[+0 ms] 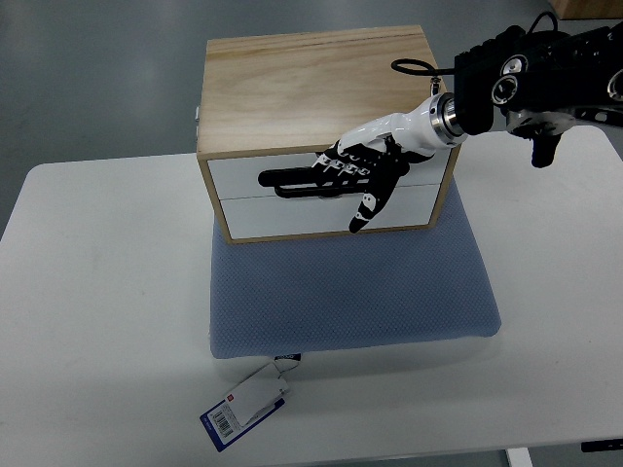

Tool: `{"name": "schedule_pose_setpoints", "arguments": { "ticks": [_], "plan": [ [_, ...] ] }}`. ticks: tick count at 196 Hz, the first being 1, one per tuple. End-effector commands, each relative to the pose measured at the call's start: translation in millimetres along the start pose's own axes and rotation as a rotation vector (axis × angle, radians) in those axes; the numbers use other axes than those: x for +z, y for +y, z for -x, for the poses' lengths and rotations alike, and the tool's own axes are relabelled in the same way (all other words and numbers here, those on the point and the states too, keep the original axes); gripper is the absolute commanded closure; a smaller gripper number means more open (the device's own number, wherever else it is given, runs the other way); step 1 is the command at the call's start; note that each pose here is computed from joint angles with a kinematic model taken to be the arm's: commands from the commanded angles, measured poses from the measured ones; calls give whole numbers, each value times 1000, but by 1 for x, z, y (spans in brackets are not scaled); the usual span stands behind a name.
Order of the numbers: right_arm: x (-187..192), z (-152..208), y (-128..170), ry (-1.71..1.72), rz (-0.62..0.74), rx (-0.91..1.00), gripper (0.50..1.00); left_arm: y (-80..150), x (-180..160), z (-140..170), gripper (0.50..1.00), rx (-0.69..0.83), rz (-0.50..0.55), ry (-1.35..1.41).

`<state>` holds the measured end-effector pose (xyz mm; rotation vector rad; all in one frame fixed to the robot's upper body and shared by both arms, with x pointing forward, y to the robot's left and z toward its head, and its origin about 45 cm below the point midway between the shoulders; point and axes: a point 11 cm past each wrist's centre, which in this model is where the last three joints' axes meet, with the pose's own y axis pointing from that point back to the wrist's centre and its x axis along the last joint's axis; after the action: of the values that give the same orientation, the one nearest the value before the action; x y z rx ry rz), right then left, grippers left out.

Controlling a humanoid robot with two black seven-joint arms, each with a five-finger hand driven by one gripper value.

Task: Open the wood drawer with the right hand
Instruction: 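Pull the upper white drawer toward the robot with the right hand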

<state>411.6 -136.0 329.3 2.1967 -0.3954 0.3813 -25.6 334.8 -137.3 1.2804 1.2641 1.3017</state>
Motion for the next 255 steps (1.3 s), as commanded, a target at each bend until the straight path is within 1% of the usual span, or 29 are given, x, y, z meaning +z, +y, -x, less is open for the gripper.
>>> {"name": "schedule_pose_setpoints", "arguments": {
  "ticks": [1,86,108,109,115,126,127,158,255],
  "plan": [
    [1,1,0,-2,2,-13,572,0,0,0,500,0,-1,0],
    [-1,9,6,-2,0,-105,572,0,1,0,500,0,1,0],
    [-2,16,7,-3,-4,-146,572,0,1,0,500,0,1,0],
    [-3,20,8,-4,-7,-171,572,0,0,0,500,0,-1,0],
    [-3,24,7,-5,-9,-186,572,0,0,0,500,0,-1,0],
    [-3,24,7,-5,-9,-186,572,0,0,0,500,0,-1,0],
    [-4,29,9,-4,-13,-207,572,0,0,0,500,0,-1,0],
    [-11,40,12,7,-24,-254,572,0,0,0,500,0,-1,0],
    [-13,35,17,30,-20,-241,570,0,1,0,500,0,1,0]
  ]
}}
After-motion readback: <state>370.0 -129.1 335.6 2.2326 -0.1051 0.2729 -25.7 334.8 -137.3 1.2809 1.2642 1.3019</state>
